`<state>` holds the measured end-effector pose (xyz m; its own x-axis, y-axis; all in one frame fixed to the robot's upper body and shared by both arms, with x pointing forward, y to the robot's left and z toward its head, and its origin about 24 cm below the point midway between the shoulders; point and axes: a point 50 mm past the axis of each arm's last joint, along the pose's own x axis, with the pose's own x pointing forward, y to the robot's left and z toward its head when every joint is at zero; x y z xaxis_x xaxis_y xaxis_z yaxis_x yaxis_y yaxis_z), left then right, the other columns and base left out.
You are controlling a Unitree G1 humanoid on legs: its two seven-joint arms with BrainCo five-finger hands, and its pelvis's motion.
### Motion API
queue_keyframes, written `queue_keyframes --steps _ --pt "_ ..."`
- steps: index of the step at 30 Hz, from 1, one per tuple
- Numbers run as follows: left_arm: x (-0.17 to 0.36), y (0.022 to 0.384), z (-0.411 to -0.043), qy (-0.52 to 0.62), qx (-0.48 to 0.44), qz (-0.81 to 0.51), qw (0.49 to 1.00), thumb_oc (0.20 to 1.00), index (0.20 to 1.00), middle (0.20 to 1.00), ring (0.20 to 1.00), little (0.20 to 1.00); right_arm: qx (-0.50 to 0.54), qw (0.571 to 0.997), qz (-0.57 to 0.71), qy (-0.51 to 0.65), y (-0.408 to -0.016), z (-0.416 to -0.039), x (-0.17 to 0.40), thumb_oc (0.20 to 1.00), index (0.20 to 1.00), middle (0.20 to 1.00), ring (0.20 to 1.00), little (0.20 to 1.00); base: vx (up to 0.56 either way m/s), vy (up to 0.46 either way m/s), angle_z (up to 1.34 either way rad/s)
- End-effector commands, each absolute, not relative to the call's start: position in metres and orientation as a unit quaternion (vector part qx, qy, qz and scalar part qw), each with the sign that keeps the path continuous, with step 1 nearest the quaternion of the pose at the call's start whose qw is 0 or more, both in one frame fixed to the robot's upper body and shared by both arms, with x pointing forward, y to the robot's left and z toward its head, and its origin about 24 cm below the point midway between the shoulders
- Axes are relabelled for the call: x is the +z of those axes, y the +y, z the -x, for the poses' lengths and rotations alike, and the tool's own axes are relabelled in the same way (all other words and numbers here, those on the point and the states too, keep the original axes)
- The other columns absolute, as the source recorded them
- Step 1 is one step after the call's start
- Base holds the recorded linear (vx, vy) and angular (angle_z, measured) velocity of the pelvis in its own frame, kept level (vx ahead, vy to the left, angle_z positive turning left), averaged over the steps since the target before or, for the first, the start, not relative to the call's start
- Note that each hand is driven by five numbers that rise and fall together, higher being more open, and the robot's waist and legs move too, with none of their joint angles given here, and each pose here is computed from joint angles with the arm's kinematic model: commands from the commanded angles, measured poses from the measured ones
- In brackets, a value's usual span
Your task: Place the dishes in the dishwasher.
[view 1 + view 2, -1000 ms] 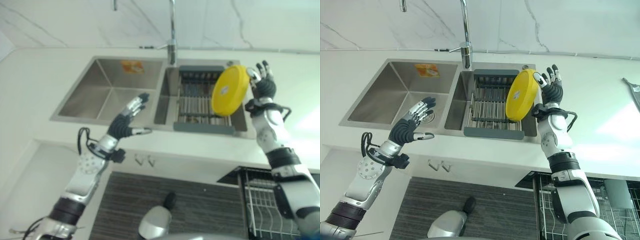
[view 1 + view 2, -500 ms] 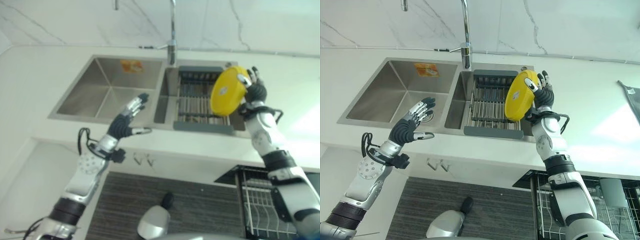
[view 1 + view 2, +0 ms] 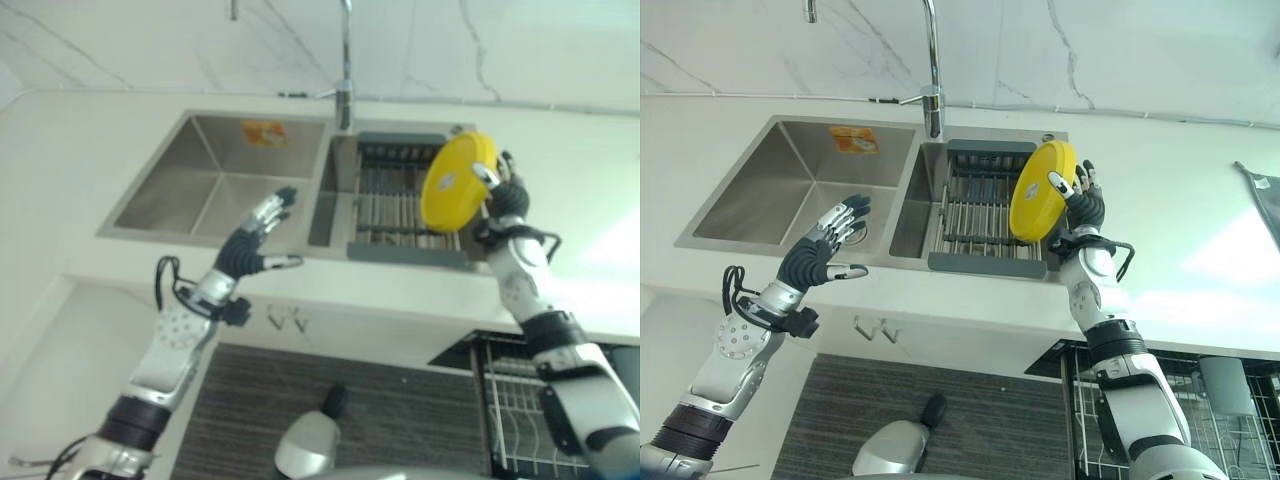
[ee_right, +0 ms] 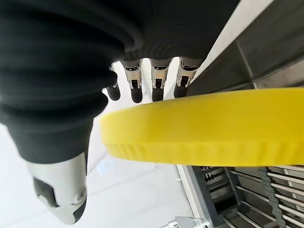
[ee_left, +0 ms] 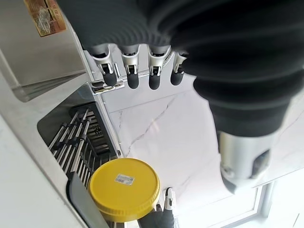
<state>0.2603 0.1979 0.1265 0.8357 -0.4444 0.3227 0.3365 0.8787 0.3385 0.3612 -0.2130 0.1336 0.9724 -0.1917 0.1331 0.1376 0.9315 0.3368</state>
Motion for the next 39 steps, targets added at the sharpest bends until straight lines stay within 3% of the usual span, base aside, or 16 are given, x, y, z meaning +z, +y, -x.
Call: queue_keyframes --steps 1,11,20,21,22,39 --pt "0.135 0.196 -0.253 -0.235 -0.194 -0.125 0.944 1.000 1.000 1.000 1.000 1.000 -0.052 0.984 -0.130 -0.114 -0.206 -0.356 0.143 1.000 1.000 1.000 1.000 1.000 0.00 0.000 0.00" --pt "0.135 0.194 -0.255 -0.236 -0.197 -0.125 0.943 1.000 1.000 1.000 1.000 1.000 -0.042 0.988 -0.112 -0.095 -0.197 -0.360 0.138 1.000 1.000 1.000 1.000 1.000 0.00 0.000 0.00" --pt "0.137 0.192 -0.256 -0.241 -0.206 -0.124 0.940 1.000 1.000 1.000 1.000 1.000 -0.082 0.988 -0.101 -0.080 -0.213 -0.369 0.137 1.000 1.000 1.000 1.000 1.000 0.00 0.000 0.00" --pt "0.137 0.192 -0.256 -0.241 -0.206 -0.123 0.940 1.000 1.000 1.000 1.000 1.000 -0.084 0.988 -0.096 -0.082 -0.214 -0.370 0.138 0.705 0.705 0.705 0.705 0.705 0.00 0.000 0.00" --pt "0.138 0.192 -0.256 -0.241 -0.207 -0.123 0.940 1.000 1.000 1.000 1.000 1.000 -0.091 0.989 -0.081 -0.085 -0.215 -0.371 0.141 0.200 0.200 0.200 0.200 0.200 0.00 0.000 0.00" --pt "0.141 0.188 -0.259 -0.249 -0.209 -0.104 0.940 1.000 1.000 1.000 1.000 1.000 -0.074 0.984 -0.071 -0.145 -0.208 -0.379 0.171 0.200 0.200 0.200 0.200 0.200 -0.01 0.006 0.00"
